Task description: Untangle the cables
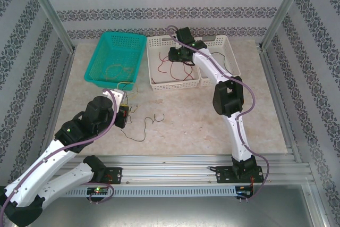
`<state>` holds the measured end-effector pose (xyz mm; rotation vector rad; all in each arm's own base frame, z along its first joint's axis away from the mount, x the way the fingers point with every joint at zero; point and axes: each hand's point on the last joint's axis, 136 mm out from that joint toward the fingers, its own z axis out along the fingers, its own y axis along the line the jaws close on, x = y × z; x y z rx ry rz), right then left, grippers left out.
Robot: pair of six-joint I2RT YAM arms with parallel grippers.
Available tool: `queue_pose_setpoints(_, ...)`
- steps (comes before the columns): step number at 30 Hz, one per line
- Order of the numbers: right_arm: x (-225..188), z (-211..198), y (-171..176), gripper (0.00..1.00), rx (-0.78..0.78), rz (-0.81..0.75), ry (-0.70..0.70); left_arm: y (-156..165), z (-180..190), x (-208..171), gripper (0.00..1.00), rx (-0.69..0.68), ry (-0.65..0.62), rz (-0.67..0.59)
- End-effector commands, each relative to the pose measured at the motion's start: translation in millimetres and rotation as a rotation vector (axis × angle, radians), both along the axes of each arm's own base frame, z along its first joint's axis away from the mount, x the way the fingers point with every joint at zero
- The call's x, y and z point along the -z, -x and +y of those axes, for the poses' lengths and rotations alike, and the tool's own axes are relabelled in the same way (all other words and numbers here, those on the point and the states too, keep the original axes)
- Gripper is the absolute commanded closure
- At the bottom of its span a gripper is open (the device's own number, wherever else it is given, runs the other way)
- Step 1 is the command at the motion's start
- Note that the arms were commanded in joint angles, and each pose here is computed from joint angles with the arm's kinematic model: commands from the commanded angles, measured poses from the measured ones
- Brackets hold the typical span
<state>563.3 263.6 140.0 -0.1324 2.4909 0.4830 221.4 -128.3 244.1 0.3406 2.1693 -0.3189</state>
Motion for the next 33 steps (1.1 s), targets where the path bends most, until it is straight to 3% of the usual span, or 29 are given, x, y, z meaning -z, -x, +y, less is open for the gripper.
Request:
queue_pose_setpoints(1, -21.7, -5.4, -2.3, 0.72, -0.003, -0.039, 0.018, -4.9, 1.0, -3.4, 1.0, -0.003, -0.007, -0.032)
queue_pose_setpoints(4, -36.8, -8.6, -0.5, 0.72, 0.0, -0.059, 0.023, -5.1, 1.3, -2.6, 1.0, -0.004, -0.009, -0.03)
queue_pose_setpoints(12, -103.2, -16.9, 9.8, 0.58, 0.007, -0.178, 0.001, -6.3, -0.1, 1.1, 1.0, -0.002, -0.016, -0.018)
queue_pose_setpoints(18, -168.8, -16.0, 45.5, 0.51, -0.026, -0.262, -0.132, -7.1, -3.9, 6.3, 1.0, 0.01, -0.02, 0.004)
queue_pose_setpoints(23, -201.0, -3.7, 118.7, 0.48, -0.145, -0.299, -0.296, -4.1, -12.4, 7.5, 1.0, 0.049, 0.003, 0.026)
queue_pose_setpoints(33, -143.3, -6.9, 276.8, 0.41, -0.259, -0.269, -0.512, 14.8, -66.9, -11.3, 1.0, 0.264, 0.235, 0.146)
